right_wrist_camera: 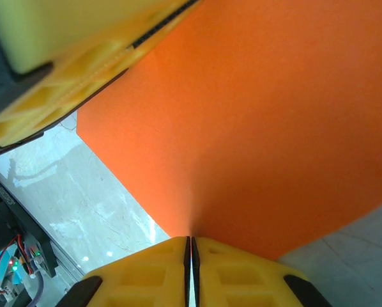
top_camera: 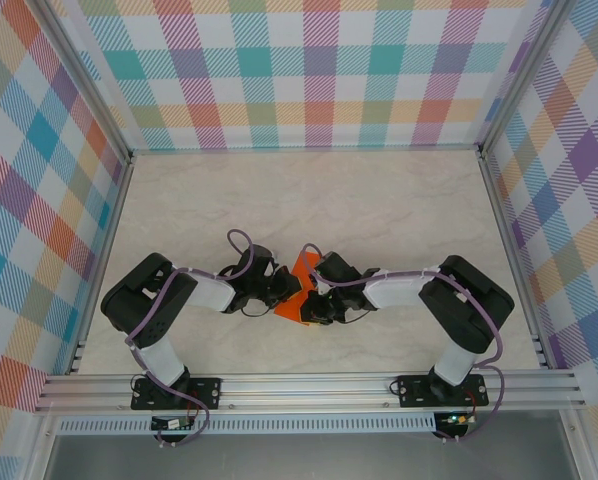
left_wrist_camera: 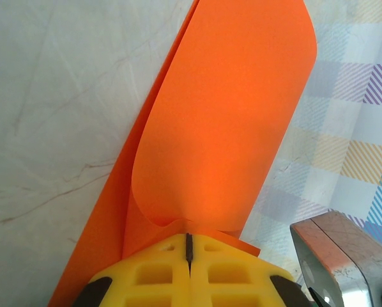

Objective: Fold a paper plane with a square sheet of paper (pick it up from the middle)
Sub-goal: Fold the triangle a second time at the center of the table.

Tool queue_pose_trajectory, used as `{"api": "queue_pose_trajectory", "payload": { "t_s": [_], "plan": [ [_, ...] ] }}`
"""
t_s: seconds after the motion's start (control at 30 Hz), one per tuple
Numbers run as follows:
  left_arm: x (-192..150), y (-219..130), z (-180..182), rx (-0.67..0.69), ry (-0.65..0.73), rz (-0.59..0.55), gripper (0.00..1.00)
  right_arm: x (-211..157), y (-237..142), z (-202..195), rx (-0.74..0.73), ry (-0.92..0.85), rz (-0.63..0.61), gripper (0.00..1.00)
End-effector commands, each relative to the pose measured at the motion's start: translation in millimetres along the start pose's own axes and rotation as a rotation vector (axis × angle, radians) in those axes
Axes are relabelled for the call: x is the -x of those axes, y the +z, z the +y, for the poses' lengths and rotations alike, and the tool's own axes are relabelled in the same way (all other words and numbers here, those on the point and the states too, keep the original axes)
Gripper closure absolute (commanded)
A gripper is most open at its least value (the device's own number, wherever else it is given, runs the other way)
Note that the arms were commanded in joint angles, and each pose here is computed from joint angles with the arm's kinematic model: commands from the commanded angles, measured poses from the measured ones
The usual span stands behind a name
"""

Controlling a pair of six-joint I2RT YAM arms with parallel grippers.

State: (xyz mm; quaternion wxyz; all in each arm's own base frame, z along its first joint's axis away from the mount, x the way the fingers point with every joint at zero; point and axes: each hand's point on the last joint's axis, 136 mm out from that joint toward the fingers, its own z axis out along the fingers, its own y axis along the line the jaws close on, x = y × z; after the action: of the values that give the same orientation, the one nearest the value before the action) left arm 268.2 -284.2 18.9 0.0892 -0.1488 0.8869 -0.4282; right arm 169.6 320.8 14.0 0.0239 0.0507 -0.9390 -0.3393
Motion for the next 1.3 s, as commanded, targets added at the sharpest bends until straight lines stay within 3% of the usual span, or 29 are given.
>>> {"api": "queue_pose_trajectory", "payload": {
  "t_s": [0.0,0.17,0.5,0.93,1.27],
  "plan": [
    [-14.4,1.6,46.2,0.145,-0.054,0.039,1.00,-13.9,-2.4,-5.5,-0.009,0.024,0.040,0.87],
    [-15.1,0.8,47.5,0.149,-0.052,0.040,1.00,-11.4,-6.9,7.3,0.042,0.001,0.028,0.87],
    [-14.8,-0.6,46.9,0.150,-0.051,0.036,1.00,-34.0,11.5,-44.2,-0.091,0.087,0.093,0.90],
    [-14.8,-5.8,37.9,0.130,-0.043,0.035,1.00,12.2,-27.6,32.4,0.059,-0.018,-0.057,0.87],
    [-13.2,-5.2,34.0,0.123,-0.035,0.036,1.00,18.7,6.0,5.4,0.011,0.092,-0.042,0.88]
  ]
}}
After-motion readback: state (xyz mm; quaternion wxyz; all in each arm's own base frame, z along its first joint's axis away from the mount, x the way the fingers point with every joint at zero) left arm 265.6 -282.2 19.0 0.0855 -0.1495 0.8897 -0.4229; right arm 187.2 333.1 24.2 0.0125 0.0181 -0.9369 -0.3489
